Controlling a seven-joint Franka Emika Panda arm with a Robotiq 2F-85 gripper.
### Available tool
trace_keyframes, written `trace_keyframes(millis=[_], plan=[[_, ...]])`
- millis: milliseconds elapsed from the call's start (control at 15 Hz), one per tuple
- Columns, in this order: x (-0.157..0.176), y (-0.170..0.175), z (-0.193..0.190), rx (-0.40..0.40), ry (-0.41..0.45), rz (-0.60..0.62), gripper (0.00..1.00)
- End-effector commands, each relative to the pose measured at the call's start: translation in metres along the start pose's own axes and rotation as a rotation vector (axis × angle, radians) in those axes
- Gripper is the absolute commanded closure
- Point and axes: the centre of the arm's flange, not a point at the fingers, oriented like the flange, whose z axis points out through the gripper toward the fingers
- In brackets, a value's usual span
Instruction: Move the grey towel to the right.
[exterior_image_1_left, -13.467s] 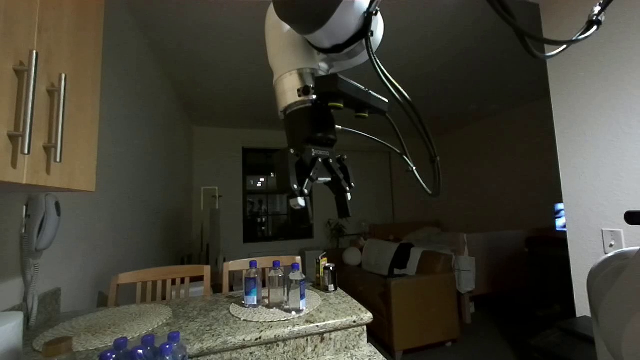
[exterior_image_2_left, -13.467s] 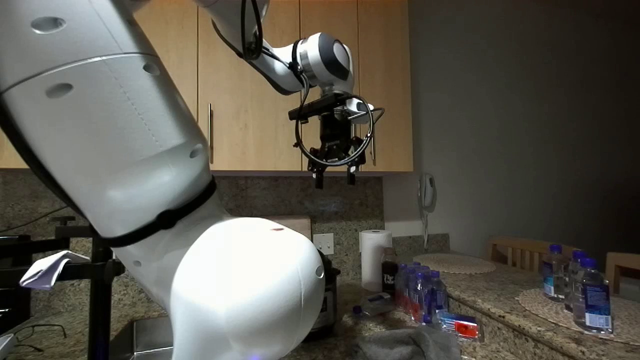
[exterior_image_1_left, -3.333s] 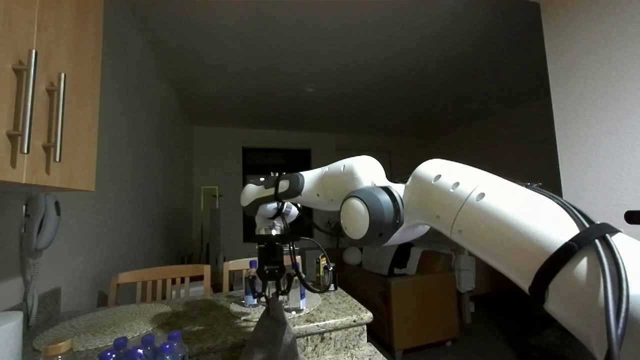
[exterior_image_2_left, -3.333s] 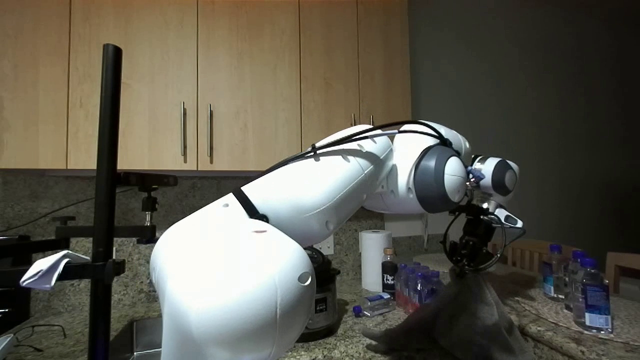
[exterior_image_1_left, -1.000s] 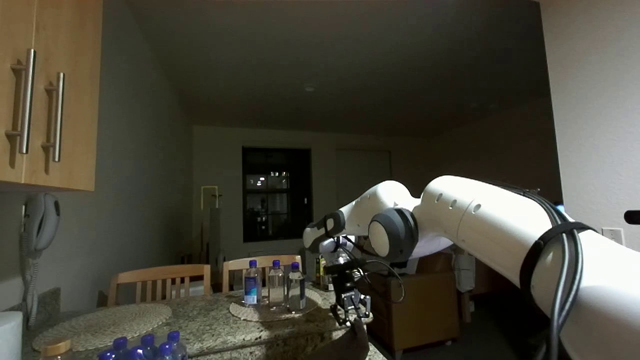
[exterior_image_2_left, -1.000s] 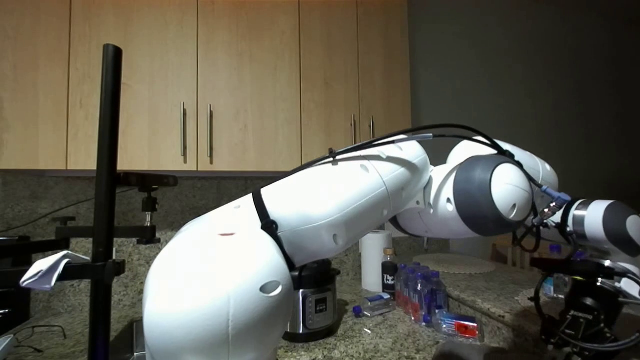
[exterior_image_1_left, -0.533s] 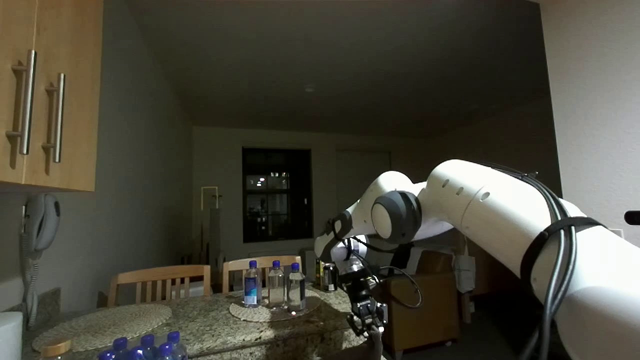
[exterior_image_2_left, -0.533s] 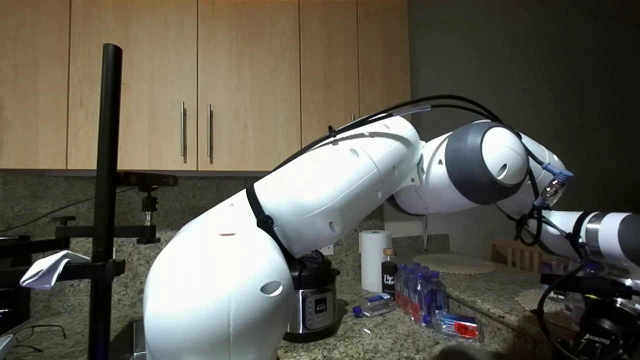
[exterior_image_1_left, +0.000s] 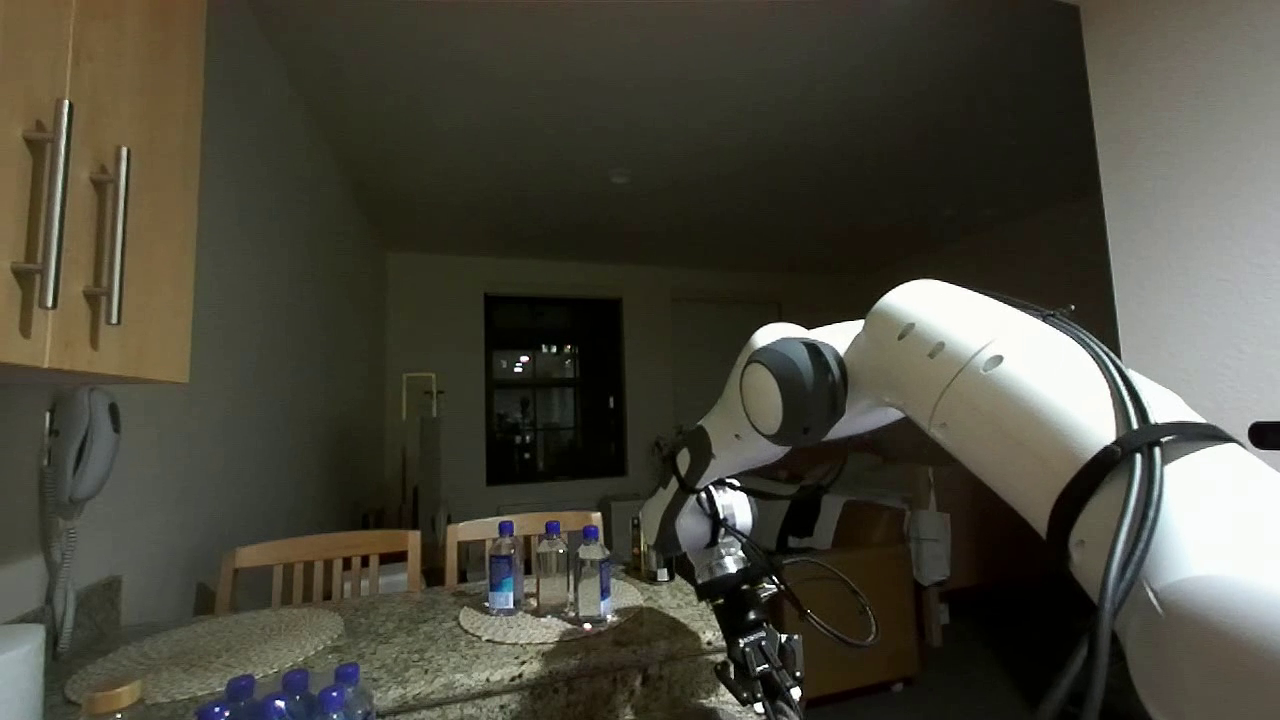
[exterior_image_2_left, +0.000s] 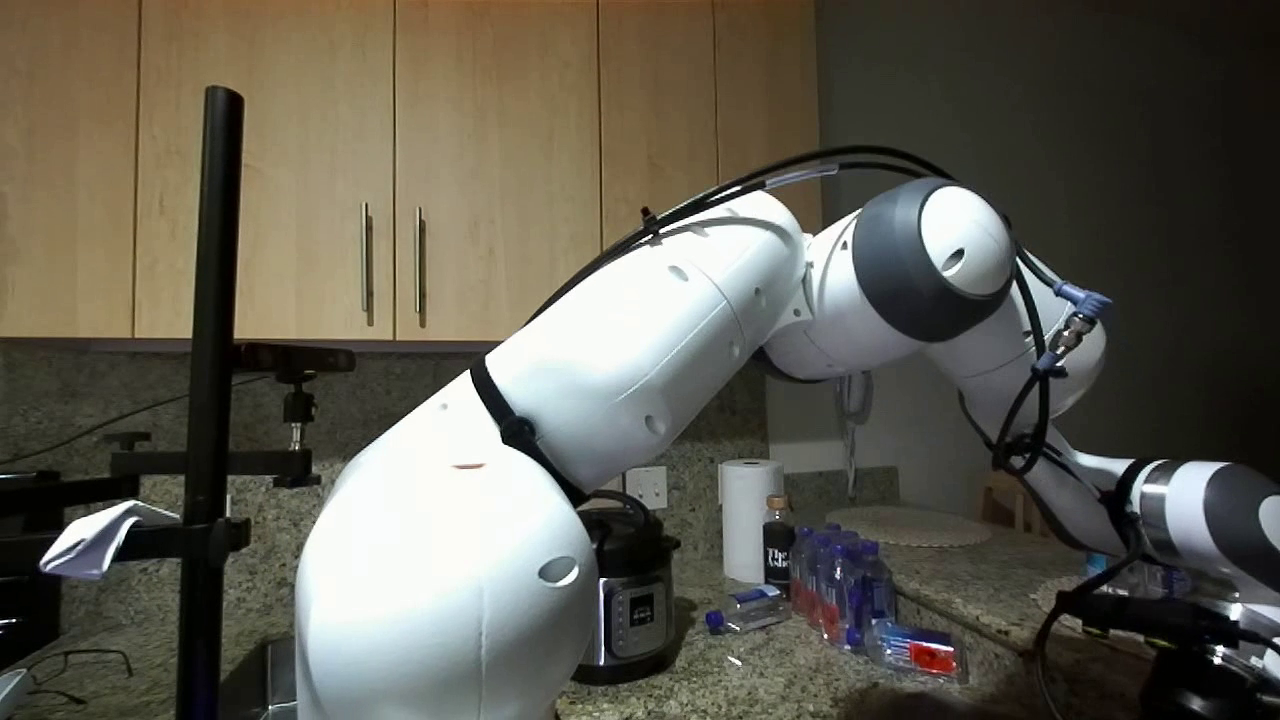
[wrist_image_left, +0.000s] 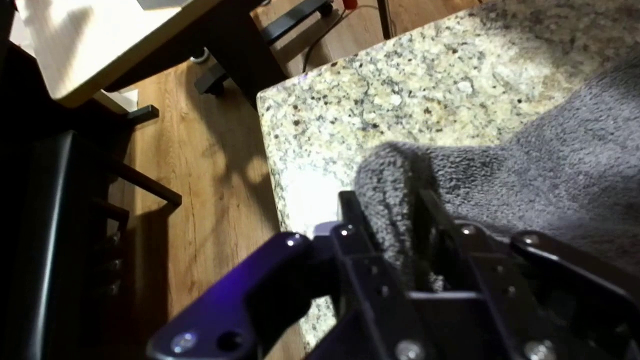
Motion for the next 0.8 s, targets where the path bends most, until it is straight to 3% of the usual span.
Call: trace_keyframes(millis=[0,333,733], plan=[[-0.041,0.024,0.003,0.105,0.121,0.048,0.35],[-0.064,0.012,-0.020,0.165,0.219,-0.032,0.02],[-0.096,-0.018,-0.058,0.177,0.326,-0.156,0.00]])
